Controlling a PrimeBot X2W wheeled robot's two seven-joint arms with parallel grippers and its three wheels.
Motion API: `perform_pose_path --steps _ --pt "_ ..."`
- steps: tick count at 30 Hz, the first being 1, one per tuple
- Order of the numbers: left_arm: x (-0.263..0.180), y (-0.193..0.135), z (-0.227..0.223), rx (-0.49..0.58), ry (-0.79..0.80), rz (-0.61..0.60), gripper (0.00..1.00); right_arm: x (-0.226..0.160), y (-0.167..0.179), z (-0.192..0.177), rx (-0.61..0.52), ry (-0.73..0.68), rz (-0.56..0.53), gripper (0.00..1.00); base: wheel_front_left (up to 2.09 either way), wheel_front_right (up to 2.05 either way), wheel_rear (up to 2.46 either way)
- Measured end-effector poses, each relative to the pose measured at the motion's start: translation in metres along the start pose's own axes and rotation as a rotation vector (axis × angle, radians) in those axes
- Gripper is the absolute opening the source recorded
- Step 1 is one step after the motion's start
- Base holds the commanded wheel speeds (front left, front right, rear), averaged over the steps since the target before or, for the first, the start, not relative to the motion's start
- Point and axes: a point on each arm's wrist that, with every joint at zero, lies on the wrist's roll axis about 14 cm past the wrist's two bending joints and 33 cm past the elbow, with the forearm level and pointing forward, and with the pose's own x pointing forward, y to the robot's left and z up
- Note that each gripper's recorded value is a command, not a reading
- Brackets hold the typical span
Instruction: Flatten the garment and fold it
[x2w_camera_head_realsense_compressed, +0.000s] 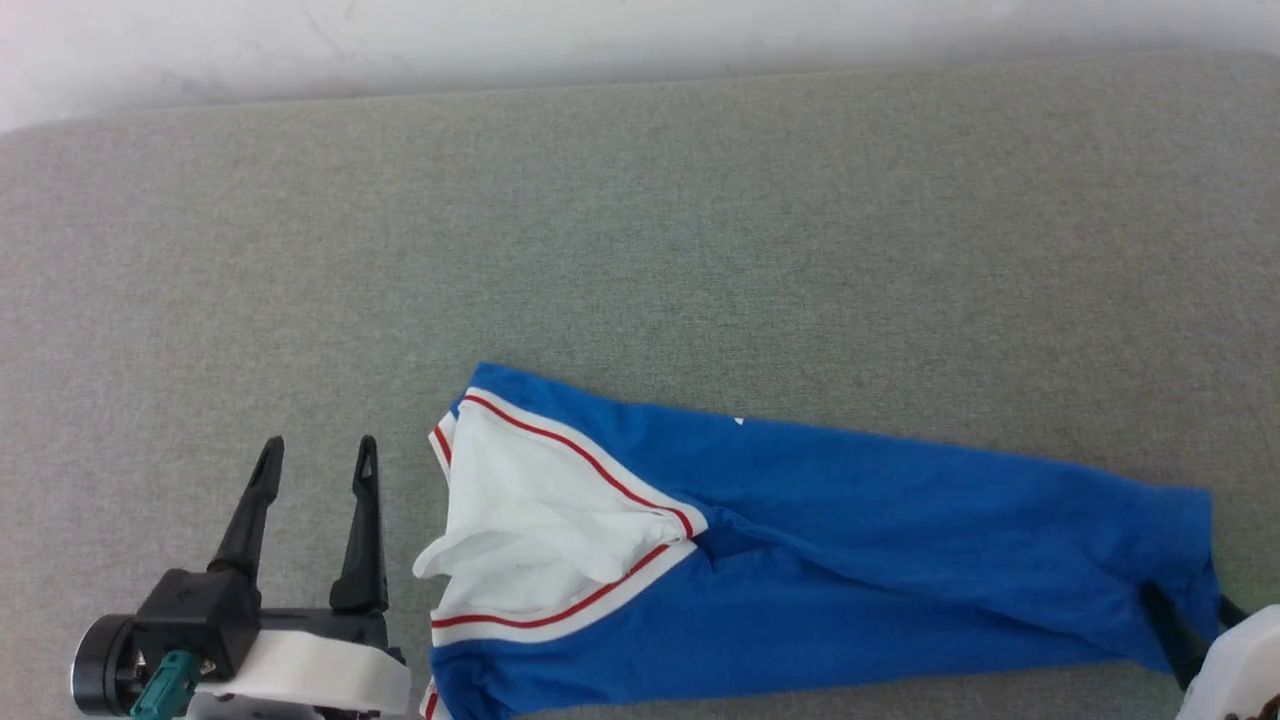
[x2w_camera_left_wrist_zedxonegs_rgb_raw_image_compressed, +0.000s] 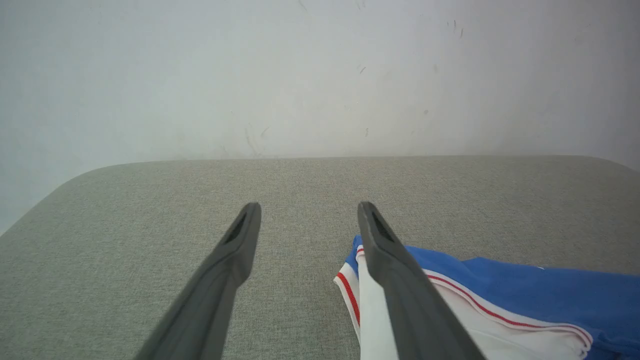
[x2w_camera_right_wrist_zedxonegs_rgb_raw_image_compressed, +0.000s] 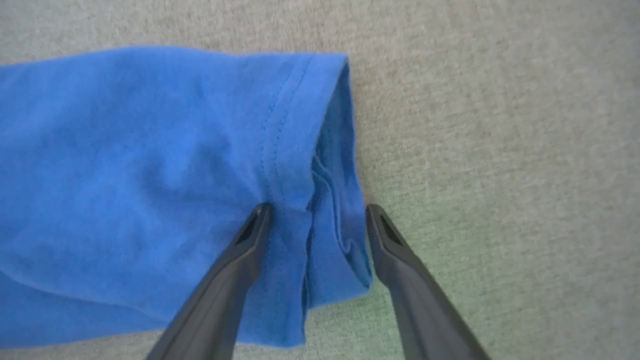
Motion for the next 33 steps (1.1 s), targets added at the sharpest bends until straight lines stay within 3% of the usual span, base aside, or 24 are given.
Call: perform_pose_path --steps 1,9,17,21,25,33 --pt "-0.001 0.001 0.000 0.004 -0.001 0.002 1.00 0.001 0.001 -0.003 0.016 0.008 0.006 0.00 0.00 0.00 0.00" --pt "-0.004 0.001 0.006 0.004 -0.017 0.003 1.00 -0.001 -0.003 0.008 0.037 -0.028 0.005 0.00 0.00 0.00 0.00" --pt "-0.002 -0.004 0.005 -0.010 -0.013 -0.012 1.00 -0.022 -0.081 0.058 -0.038 -0.161 -0.202 0.00 0.00 0.00 0.00" --pt "-0.003 -0.005 0.002 -0.013 -0.007 -0.017 1.00 -0.028 -0.091 0.073 -0.066 -0.190 -0.228 0.00 0.00 0.00 0.00" --pt "-0.004 -0.007 0.000 -0.027 0.002 -0.018 1.00 -0.021 -0.055 0.076 -0.081 -0.185 -0.123 0.00 0.00 0.00 0.00" --pt "-0.009 -0.009 -0.002 -0.055 0.011 -0.017 1.00 -0.029 0.088 0.065 -0.095 -0.140 0.291 0.00 0.00 0.00 0.00"
